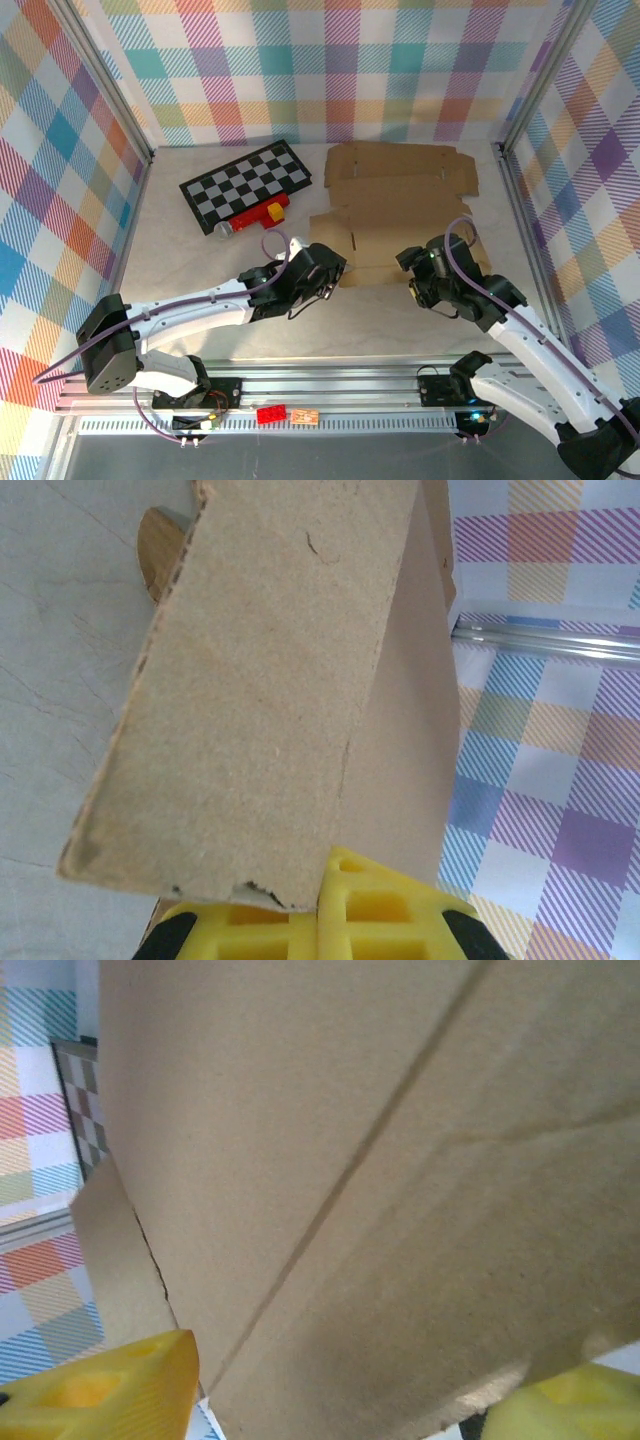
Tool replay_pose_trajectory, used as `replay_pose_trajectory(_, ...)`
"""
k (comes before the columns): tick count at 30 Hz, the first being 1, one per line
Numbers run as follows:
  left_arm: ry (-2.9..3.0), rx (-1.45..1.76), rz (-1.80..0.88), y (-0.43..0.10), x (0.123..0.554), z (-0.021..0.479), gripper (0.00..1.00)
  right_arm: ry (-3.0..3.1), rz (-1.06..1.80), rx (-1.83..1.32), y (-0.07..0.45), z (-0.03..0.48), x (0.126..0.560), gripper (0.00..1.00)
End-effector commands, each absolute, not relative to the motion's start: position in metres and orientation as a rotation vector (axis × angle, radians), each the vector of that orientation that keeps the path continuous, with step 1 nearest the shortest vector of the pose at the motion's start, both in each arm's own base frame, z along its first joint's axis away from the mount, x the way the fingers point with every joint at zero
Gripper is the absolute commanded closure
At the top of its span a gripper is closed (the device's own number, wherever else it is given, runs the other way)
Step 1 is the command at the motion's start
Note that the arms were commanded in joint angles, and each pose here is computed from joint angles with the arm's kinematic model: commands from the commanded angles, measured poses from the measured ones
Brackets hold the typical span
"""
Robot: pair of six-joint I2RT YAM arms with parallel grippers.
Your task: Fold the paper box
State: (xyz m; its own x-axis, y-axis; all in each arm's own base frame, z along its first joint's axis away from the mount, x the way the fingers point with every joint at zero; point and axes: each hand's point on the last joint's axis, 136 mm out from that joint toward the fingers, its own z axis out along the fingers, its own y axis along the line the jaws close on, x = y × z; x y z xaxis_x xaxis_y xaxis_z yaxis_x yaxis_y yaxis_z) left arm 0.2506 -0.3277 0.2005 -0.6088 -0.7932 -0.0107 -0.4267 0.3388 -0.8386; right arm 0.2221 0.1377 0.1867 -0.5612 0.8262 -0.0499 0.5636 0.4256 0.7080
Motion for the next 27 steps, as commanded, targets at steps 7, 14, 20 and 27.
replay_pose_trajectory(7,2.143,-1.066,-1.251,-0.328,0.257,0.226,1.0,2.111,1.0,1.241,0.123,0.208,0.247,0.52)
replay_pose_trajectory(14,2.147,-1.067,-1.26,-0.329,0.258,0.225,1.0,2.071,1.003,1.28,0.116,0.213,0.259,0.68)
replay_pose_trajectory(20,2.147,-1.065,-1.263,-0.329,0.259,0.226,1.0,2.072,0.997,1.307,0.115,0.213,0.262,0.83)
replay_pose_trajectory(27,2.152,-1.005,-1.261,-0.327,0.262,0.236,0.73,2.058,0.998,1.268,0.113,0.229,0.273,1.0)
